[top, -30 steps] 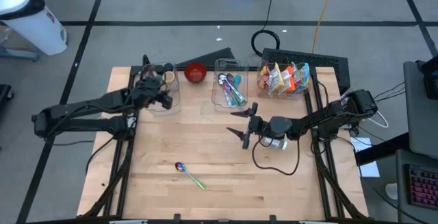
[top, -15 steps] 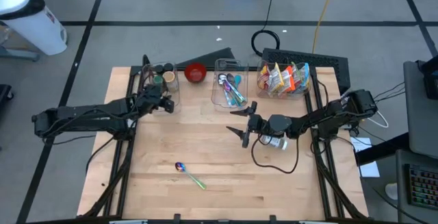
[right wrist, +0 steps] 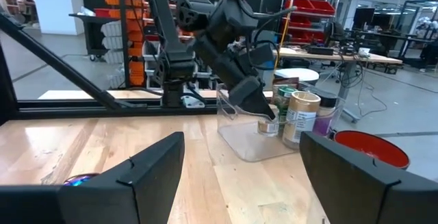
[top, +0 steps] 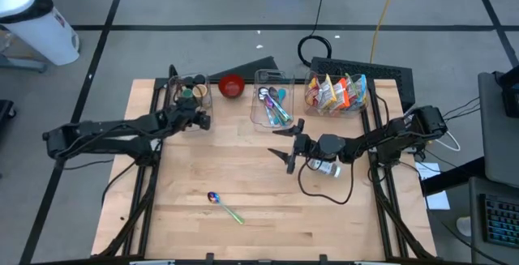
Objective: Pick & Place Food Item
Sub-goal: Put the yellow and white seasoning bottle into the left transparent bin, then put the violet spoon into the middle transparent bin
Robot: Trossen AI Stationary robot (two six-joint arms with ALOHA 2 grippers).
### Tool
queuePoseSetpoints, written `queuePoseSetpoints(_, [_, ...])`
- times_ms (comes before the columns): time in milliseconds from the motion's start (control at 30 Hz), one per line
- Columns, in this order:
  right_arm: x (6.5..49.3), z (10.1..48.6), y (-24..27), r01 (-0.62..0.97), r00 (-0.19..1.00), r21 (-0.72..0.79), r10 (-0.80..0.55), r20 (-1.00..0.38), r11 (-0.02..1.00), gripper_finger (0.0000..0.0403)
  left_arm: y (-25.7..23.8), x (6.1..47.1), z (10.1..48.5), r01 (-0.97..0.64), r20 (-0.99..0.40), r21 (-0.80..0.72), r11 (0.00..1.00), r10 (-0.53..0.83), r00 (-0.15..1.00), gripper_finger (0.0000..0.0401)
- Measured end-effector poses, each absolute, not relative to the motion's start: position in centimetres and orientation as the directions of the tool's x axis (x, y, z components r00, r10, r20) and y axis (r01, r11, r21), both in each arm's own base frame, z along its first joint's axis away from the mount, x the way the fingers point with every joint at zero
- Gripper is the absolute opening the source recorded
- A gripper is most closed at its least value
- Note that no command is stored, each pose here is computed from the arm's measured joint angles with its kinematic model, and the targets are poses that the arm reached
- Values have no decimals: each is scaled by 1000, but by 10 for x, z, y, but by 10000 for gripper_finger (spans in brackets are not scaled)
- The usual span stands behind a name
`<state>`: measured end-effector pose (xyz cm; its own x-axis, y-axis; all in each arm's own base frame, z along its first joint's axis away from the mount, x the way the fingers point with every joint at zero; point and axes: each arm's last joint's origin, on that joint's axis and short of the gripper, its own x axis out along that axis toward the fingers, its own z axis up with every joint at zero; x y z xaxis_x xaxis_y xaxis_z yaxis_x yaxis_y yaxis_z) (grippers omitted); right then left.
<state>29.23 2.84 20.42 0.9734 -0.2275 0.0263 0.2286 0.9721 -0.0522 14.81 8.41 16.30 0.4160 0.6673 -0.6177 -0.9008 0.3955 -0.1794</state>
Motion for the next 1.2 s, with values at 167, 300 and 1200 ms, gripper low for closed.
queuePoseSetpoints(167, [292,203,28,229,973,-55,-228,19,972,281,91,153,153,-913,-641,-162,375,664,386,181])
queuePoseSetpoints(300, [292,203,28,230,973,-56,-230,19,971,281,93,156,147,-918,-661,-142,370,655,366,181])
queuePoseSetpoints(1200, [293,203,26,234,972,-60,-234,11,970,281,99,165,155,-896,-627,-186,402,654,423,289])
